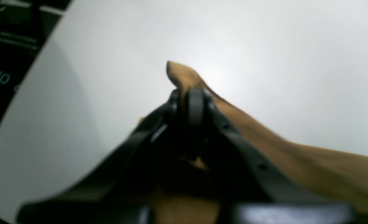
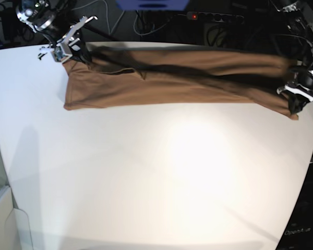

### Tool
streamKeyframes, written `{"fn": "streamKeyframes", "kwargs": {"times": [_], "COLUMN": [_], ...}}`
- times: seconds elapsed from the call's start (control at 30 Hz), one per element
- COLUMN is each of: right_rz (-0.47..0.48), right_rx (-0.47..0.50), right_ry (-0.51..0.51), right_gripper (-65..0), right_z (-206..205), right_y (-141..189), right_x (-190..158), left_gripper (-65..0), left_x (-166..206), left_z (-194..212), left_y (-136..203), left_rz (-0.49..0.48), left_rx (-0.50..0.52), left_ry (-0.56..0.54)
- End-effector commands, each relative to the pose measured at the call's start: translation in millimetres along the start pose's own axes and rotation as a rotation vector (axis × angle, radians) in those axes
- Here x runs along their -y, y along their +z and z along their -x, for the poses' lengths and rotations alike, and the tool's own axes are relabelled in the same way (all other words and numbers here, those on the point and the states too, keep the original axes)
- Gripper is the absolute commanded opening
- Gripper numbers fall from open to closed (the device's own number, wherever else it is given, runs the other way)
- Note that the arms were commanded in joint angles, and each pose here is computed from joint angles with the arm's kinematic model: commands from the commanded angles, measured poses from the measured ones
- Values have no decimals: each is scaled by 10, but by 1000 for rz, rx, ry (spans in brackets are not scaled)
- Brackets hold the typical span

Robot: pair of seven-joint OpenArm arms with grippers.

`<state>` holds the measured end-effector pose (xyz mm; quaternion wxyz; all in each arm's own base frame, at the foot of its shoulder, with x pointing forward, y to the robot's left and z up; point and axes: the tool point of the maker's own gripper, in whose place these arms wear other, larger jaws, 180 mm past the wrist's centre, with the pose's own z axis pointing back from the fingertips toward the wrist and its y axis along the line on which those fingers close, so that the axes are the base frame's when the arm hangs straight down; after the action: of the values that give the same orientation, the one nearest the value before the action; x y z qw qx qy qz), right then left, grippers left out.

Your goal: Fold the T-shirt properly

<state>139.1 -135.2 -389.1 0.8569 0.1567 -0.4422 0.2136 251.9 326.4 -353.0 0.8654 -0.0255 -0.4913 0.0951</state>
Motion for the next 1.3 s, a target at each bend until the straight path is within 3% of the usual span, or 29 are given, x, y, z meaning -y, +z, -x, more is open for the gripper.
{"fn": "streamKeyframes", "kwargs": {"times": [0.0,0.57,0.67,0.8,0.9,1.27], "right_rz": [-3,12,12,20,23,30], "right_rx": [33,-5,-4,11,16,47], "right_ry": [0,-70,-69,-72,-70,-51], "right_gripper": [-641,-633,-567,-416,-396,-396], "right_z": [-78,164,159,117,100,-31], "right_y": [26,-63,-67,-96,-102,-179], "right_x": [4,46,49,76,90,166], "left_gripper": [-618,-613,-608,-465,-362,-356], "left_x": [26,98,100,122,260,-69], "left_z": [-198,-158,-142,-54,-10,148], "left_y": [20,11,22,83,138,367], "left_rz": [9,28,30,39,109,-2], "left_rx": [54,37,33,15,7,0], "left_ry": [-32,-44,-41,-48,-107,-44]}}
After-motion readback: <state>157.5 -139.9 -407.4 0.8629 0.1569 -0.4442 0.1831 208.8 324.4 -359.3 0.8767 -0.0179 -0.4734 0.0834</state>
